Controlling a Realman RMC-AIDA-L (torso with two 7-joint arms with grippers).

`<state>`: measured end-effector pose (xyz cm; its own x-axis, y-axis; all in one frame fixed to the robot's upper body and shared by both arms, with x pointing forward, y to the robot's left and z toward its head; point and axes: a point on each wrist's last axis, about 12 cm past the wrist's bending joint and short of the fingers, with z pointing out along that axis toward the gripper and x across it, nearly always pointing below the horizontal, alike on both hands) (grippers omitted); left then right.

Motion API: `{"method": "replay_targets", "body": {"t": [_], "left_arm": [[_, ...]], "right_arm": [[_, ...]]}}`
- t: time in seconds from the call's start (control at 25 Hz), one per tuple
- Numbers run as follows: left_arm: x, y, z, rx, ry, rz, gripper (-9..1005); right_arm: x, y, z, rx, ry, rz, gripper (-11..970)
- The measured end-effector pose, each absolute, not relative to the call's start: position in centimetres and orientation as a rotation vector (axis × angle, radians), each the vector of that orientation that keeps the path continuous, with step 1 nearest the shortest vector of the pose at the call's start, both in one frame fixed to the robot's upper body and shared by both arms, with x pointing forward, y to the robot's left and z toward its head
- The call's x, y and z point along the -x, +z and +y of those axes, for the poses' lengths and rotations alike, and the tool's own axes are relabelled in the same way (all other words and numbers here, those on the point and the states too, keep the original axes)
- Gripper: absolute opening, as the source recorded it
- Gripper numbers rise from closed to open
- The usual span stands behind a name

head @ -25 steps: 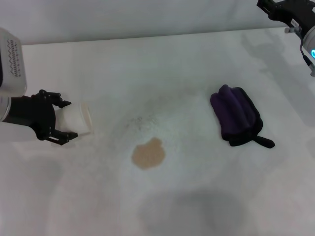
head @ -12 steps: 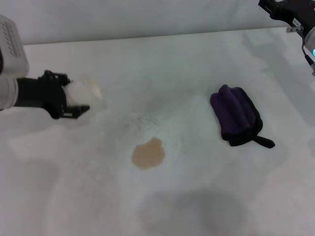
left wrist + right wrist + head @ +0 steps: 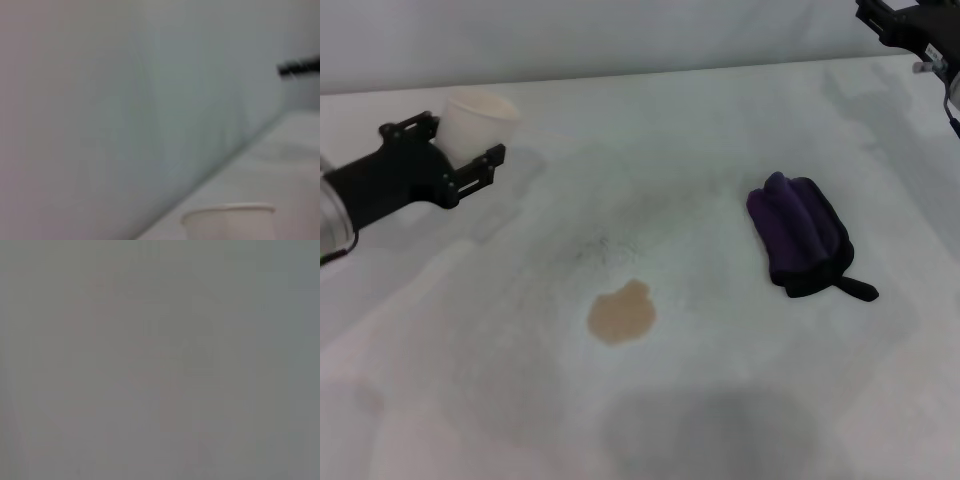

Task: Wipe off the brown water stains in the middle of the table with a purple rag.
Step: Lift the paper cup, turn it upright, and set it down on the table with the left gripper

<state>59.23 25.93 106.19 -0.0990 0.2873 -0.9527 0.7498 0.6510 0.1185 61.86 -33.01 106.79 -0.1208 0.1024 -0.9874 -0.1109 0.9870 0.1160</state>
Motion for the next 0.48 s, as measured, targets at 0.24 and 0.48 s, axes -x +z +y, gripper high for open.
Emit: {"method": "replay_targets", "body": {"t": [0.24,0.48], "left_arm": [[-56.1,103.8,26.3,-0.629,-0.427,1.593,633],[-54.3,102.2,25.5,-0.490,-0.362,1.586,632]], "right_arm": [[-61.3,106.5,-33.4,-0.005,0.186,1.681,836],[-60.6,106.2,-33.8,-0.011,0.191,1.669,836]]}}
